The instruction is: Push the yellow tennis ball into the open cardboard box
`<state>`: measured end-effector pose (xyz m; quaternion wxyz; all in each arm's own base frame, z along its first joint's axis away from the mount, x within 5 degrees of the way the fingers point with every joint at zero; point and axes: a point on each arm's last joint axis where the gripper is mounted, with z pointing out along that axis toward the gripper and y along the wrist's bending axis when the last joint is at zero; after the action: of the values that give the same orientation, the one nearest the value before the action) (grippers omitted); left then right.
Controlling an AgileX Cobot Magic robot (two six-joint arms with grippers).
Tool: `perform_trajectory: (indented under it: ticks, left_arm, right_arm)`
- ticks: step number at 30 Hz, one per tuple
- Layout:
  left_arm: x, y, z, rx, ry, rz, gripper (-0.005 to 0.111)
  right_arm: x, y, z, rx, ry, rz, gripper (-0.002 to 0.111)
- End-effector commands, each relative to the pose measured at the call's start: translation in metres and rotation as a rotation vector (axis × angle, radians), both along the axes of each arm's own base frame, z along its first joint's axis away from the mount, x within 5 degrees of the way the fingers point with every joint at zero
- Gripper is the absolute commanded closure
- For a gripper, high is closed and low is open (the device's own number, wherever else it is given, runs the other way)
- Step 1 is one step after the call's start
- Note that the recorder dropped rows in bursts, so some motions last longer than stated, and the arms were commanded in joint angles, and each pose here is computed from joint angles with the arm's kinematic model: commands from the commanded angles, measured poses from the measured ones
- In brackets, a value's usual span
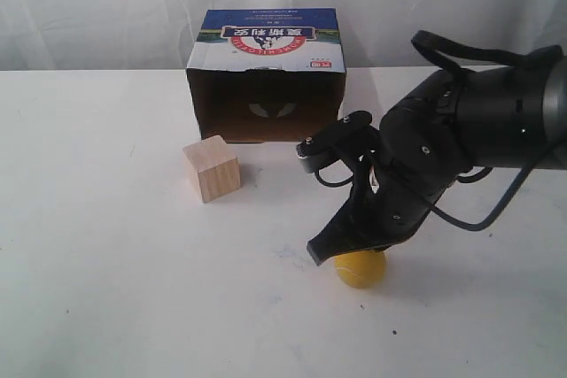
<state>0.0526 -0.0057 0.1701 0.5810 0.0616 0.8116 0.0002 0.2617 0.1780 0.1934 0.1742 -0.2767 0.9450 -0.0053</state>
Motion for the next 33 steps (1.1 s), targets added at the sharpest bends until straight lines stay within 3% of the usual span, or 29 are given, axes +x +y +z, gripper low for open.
perform_trajectory:
  ticks: [1,16,25,33]
  left_arm:
    - [0.000,0.000,-0.001,-0.006,-0.002,0.005,0.107]
    - [0.000,0.000,-0.001,-0.006,-0.002,0.005,0.107]
    - [0.000,0.000,-0.001,-0.006,-0.002,0.005,0.107]
    - [0.000,0.000,-0.001,-0.006,-0.002,0.005,0.107]
  right_arm:
    - [0.001,-0.001,-0.001,0.006,-0.008,-0.005,0.108]
    - [0.005,0.002,-0.023,-0.029,0.039,-0.001,0.108]
    - [0.016,0.007,-0.019,0.035,-0.051,0.021,0.108]
    - [0.048,0.005,0.002,0.038,-0.145,0.010,0.108]
